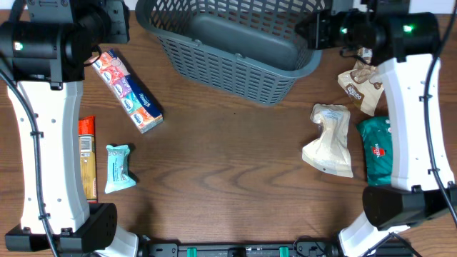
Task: Pack container
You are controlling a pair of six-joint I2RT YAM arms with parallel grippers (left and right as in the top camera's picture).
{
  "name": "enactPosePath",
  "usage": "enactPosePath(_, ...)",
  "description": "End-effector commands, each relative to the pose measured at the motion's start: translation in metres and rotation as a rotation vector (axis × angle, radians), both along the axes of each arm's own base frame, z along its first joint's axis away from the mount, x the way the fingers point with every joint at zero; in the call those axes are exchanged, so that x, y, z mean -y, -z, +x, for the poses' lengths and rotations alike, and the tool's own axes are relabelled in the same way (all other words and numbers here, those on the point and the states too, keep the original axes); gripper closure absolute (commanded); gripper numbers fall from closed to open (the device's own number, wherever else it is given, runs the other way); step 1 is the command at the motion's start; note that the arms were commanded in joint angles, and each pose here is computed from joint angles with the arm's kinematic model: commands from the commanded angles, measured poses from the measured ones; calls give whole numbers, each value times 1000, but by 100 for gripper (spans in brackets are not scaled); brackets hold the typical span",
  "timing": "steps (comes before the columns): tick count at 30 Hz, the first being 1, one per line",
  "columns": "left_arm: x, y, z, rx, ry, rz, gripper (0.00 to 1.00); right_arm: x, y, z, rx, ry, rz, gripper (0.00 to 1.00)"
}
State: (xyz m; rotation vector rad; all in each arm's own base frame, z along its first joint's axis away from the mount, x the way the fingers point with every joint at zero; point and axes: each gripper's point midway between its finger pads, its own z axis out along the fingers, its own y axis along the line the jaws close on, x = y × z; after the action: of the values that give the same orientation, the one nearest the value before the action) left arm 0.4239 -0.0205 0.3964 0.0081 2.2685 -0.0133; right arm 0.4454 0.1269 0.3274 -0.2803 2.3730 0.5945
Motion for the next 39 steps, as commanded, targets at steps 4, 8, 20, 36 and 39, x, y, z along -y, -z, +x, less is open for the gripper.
enactPosePath(4, 9, -7, 4, 28, 21, 1, 94, -6, 9, 3, 1, -17, -67, 99)
enactPosePath(8, 26, -3, 17, 42, 79, 28, 94, -3, 10, 4, 3, -5, -81, 99)
enactPosePath(20, 62, 18, 30, 9, 196, 80, 94, -5, 21, -26, -80, -60, -142, 99)
enactPosePath(36, 76, 75, 63, -98, 246, 123, 94, 0, -30, -46, 34, -57, -149, 99)
enactPosePath(39, 81, 82, 69, -103, 253, 124, 94, -6, -39, -68, 18, -78, -148, 99)
